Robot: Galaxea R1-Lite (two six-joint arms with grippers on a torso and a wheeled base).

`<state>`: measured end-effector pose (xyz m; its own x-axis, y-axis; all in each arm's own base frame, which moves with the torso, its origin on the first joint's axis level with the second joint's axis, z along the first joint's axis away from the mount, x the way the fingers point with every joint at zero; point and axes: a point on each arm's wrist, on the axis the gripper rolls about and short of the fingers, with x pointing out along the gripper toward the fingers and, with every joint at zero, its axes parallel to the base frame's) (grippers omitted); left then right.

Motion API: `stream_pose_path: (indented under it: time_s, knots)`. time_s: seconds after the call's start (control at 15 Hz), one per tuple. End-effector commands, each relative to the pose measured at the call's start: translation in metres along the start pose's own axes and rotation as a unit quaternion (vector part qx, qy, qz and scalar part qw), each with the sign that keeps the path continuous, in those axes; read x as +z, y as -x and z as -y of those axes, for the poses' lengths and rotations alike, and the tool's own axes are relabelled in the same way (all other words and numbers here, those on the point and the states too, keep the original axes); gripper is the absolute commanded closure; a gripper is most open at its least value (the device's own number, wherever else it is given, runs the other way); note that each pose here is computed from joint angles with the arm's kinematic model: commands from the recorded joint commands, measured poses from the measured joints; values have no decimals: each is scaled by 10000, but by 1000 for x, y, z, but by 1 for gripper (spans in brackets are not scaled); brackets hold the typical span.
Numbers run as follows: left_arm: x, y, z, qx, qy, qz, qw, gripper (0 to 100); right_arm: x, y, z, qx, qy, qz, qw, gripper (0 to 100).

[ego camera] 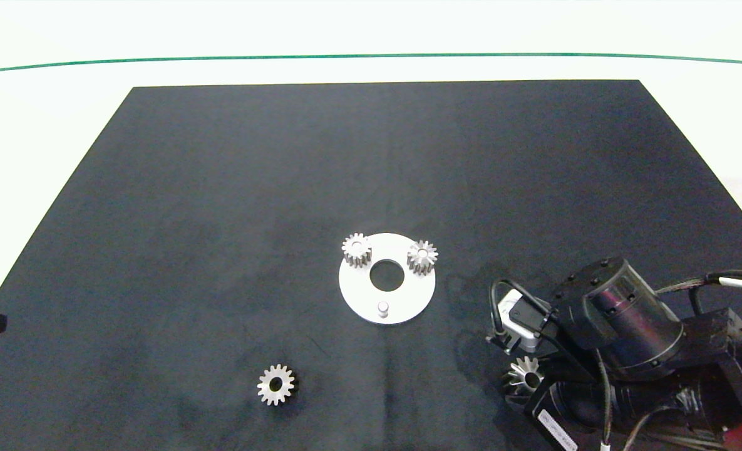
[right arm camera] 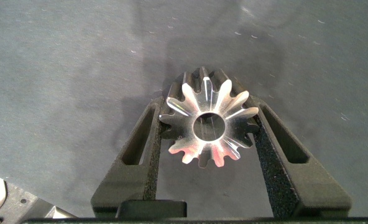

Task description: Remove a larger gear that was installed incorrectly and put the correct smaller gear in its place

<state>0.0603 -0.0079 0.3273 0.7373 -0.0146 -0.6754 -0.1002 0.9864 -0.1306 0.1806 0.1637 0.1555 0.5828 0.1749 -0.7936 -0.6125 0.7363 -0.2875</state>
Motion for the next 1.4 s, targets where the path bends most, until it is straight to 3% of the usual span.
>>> stream_pose_path:
  time_s: [0.07, 0.13, 0.73, 0.87, 1.0, 1.2, 1.33, 1.4]
  knots:
    - [-1, 0, 0, -23, -35, -33, 10000, 0, 0, -4, -6, 51, 91, -81, 9999, 93]
    - [-1, 0, 0, -23, -35, -33, 10000, 0, 0, -3, -8, 75, 141, -60, 9999, 0]
    - [-1, 1, 0, -38, -31, -29, 10000, 0, 0, 9, -11, 102, 220, 107, 9996, 0]
    - [-1, 0, 0, -29, -32, -34, 10000, 0, 4, 29, -4, 41, 137, 394, 9991, 0]
    - [0, -3, 1, -21, -31, -87, 10000, 0, 14, 50, 4, 42, 43, 262, 9996, 0]
    - [7, -15, 5, -39, -17, -283, 9996, 0, 40, 95, 26, -24, -612, 143, 9980, 0]
    - [15, -34, 17, -184, 160, -635, 9977, 0, 45, 132, 47, -146, -1360, -114, 9905, 0]
    - [16, -38, 25, -364, 214, -681, 9968, 0, 44, 143, 57, -258, -1712, -188, 9847, 0]
